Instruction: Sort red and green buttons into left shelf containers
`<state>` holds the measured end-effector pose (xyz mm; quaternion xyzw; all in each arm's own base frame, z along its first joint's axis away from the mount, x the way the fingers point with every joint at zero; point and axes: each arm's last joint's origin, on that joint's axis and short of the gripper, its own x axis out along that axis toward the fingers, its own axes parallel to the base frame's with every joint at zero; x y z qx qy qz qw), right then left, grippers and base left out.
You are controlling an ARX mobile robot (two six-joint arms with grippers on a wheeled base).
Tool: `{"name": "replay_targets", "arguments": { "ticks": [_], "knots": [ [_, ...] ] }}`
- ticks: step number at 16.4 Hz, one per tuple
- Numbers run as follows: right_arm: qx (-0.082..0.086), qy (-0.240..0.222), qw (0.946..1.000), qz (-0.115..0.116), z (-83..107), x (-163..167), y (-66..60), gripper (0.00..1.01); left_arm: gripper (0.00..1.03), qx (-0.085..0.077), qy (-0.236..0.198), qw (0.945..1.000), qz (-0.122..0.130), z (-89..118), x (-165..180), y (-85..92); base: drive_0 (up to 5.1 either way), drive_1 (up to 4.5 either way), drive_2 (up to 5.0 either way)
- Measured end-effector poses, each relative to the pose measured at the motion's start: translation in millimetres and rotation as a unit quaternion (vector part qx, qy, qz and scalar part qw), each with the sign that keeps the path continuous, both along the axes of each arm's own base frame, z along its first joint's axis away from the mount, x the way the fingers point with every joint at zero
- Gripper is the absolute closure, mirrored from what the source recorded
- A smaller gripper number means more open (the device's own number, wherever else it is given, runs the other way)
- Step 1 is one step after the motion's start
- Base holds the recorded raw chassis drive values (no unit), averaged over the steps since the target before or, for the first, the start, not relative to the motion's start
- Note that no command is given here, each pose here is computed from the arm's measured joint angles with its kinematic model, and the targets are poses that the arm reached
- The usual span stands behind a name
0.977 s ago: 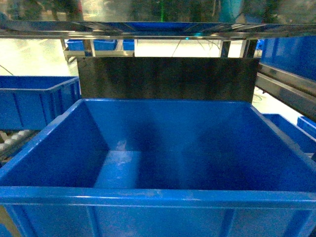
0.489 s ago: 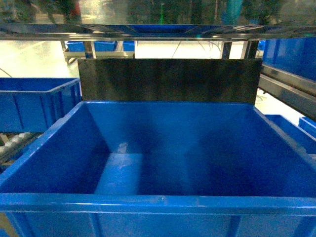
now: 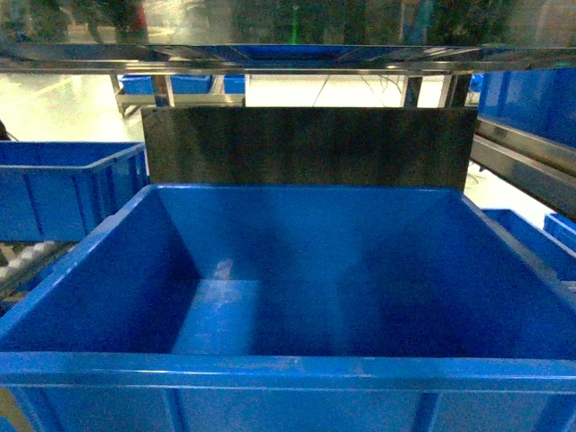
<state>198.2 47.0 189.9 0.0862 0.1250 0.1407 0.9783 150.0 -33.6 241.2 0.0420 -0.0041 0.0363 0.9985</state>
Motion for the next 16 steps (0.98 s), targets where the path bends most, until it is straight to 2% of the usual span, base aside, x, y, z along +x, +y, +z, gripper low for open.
{"name": "replay_targets", "arguments": {
  "ticks": [3, 5, 7, 10, 13, 16],
  "knots": [
    [0.000, 0.000, 1.0000, 0.000, 0.0, 0.0, 0.0, 0.74, 0.73, 0.000, 0.000, 1.0000, 0.000, 0.0, 0.0, 0.0, 0.0, 0.00, 0.0],
    [0.002, -0.014, 0.9999, 0.000, -0.2, 6.3, 9.2, 0.74, 0.73, 0.000, 0.000, 1.0000, 0.000, 0.0, 0.0, 0.0, 0.0, 0.00, 0.0],
    [0.007, -0.012, 0.9997, 0.019, -4.1, 15.5, 23.3, 0.74, 0.73, 0.000, 0.000, 1.0000, 0.000, 0.0, 0.0, 0.0, 0.0, 0.00, 0.0],
    [0.003, -0.003, 0.9994, 0.033, -16.0, 29.0, 37.7, 0.74, 0.73, 0.000, 0.000, 1.0000, 0.001, 0.0, 0.0, 0.1, 0.0, 0.00, 0.0],
    [-0.004, 0.010, 0.9996, 0.025, -28.1, 40.2, 39.2, 0.74, 0.73, 0.000, 0.000, 1.0000, 0.000, 0.0, 0.0, 0.1, 0.0, 0.00, 0.0],
    [-0.011, 0.032, 0.9993, 0.013, -44.0, 52.6, 32.7, 0.74, 0.73, 0.000, 0.000, 1.0000, 0.000, 0.0, 0.0, 0.0, 0.0, 0.00, 0.0]
  ]
}}
